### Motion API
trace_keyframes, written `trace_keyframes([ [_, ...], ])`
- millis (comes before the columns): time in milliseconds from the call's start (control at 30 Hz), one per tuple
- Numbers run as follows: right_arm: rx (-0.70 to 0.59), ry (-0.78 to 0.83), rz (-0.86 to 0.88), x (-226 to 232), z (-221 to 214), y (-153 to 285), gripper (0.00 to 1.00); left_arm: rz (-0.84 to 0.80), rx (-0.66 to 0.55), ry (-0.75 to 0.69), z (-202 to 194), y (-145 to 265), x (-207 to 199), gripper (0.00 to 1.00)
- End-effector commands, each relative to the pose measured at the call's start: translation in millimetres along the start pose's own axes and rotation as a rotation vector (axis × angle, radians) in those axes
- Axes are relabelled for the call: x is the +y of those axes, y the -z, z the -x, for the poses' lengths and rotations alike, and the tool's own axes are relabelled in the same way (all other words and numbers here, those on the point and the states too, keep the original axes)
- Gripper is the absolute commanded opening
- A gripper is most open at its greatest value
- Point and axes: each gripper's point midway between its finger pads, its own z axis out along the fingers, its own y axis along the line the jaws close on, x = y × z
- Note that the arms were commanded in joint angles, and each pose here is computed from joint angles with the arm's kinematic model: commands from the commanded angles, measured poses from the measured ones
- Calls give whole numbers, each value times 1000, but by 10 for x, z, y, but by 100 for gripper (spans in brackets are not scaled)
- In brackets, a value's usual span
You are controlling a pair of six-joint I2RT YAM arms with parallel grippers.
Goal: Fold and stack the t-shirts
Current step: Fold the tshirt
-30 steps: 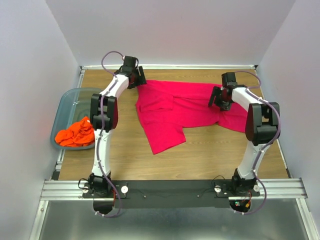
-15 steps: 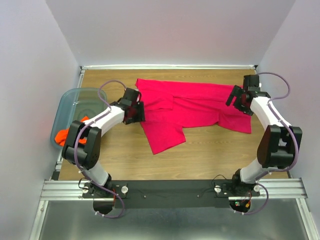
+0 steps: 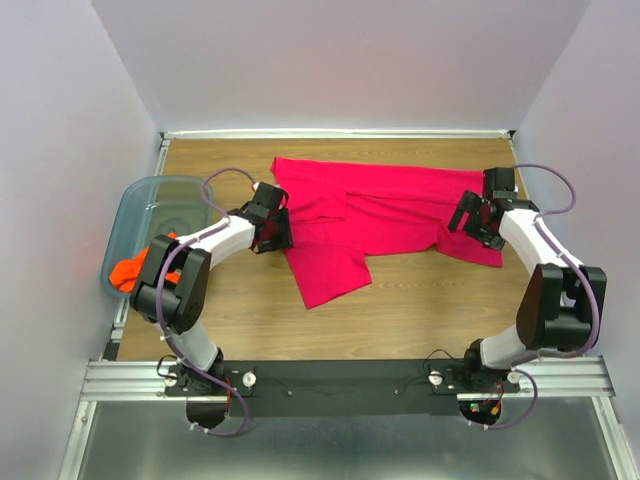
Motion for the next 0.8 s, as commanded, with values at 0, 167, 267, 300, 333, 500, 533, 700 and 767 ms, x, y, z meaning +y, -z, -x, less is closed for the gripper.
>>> trace_keyframes([
  [0,1,-13,46,34,-84,128,98,47,-33,10,66,-125,2,55],
  [167,9,-12,59,13,-193,171,98,76,-27,0,17,-195,33,50],
  [267,-1,-13,63,-1,-212,213,98,115,-25,0,-49,-223,119,48],
  [300,-7,-10,66,1,-201,224,98,138,-25,-2,-74,-235,174,44],
  [333,-8,-9,65,-5,-205,229,98,152,-23,-5,-84,-242,203,43],
  [500,-14,-13,42,-52,-215,228,98,188,5,-19,-200,-285,303,29],
  [533,-16,-13,35,-65,-212,222,98,191,8,-22,-212,-286,314,20],
  [700,-31,-24,14,-97,-188,230,98,204,1,-31,-228,-271,358,1],
  [767,-29,-23,4,-116,-188,216,98,203,2,-34,-232,-268,359,0],
])
